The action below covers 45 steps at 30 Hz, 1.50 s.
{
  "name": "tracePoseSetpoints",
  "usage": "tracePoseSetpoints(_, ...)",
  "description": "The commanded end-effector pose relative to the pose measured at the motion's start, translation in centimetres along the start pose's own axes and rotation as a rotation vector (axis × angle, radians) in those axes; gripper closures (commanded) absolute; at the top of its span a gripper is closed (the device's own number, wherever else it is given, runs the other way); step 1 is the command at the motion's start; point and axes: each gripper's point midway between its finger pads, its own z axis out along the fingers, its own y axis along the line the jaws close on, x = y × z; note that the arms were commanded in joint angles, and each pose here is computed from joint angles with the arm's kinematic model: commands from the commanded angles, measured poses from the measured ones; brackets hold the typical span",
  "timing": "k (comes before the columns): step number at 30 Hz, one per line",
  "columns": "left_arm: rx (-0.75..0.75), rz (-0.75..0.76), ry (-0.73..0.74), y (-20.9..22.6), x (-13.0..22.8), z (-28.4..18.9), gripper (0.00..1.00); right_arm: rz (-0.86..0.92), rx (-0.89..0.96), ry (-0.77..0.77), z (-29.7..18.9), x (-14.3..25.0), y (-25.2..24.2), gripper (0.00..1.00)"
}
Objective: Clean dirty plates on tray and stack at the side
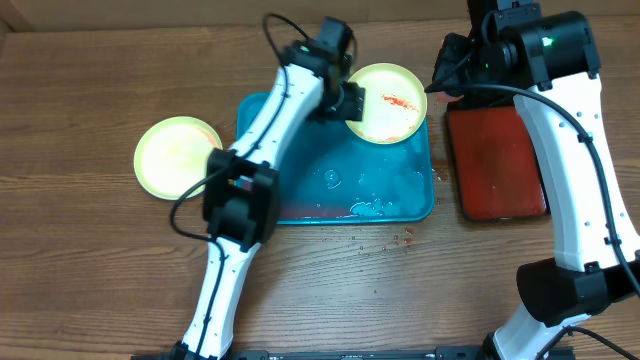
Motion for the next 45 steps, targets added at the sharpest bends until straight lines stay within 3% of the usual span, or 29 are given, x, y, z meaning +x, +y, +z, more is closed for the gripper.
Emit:
tracePoseSetpoints(1, 0.025, -0.11, -0.013, -1.3, -0.5, 1.5, 0.31, 0.001, -0.015, -0.029, -1.4, -0.4, 0.0, 0.96)
tracePoseSetpoints(4, 0.024, -0.147, -0.007, -1.5, -0.4, 3.1, 0.48, 0.001, -0.013, -0.025, -1.4, -0.3, -0.1, 0.96)
tracePoseSetpoints(9, 0.011, -0.19, 0.023, -1.1, 0.4, 4.7, 0.6, 0.001, -0.011, -0.021, -1.4, -0.2, -0.1, 0.96)
tracePoseSetpoints(10, 0.005, -0.19, 0.026, -1.0, 0.5, 4.8, 0.67, 0.001, -0.011, -0.021, -1.4, -0.2, -0.1, 0.96)
tracePoseSetpoints(12, -0.003, -0.192, 0.036, -0.8, 0.8, 4.7, 0.96, 0.001, -0.01, -0.02, -1.3, -0.2, -0.1, 0.96)
tracePoseSetpoints(19, -0.06, -0.194, 0.139, 2.1, 2.8, 3.2, 0.96, 0.0, -0.078, 0.021, 0.4, 0.2, 1.3, 0.96)
tracePoseSetpoints(24, -0.136, -0.274, 0.271, 6.6, 5.4, 1.6, 0.96, -0.022, -0.212, 0.122, 3.8, 2.3, 4.7, 0.96)
tracePoseSetpoints(30, -0.139, -0.241, 0.341, 10.2, 6.3, 0.3, 0.96, -0.066, -0.263, 0.241, 9.7, 6.2, 7.8, 0.96)
tracePoseSetpoints(38, -0.052, -0.137, 0.404, 10.2, 7.3, -0.3, 0.96, -0.068, -0.203, 0.362, 18.6, 10.5, 9.4, 0.96)
tracePoseSetpoints(45, -0.051, -0.112, 0.426, 10.2, 7.8, -0.5, 0.96, 0.017, -0.07, 0.438, 23.9, 13.0, 7.3, 0.96)
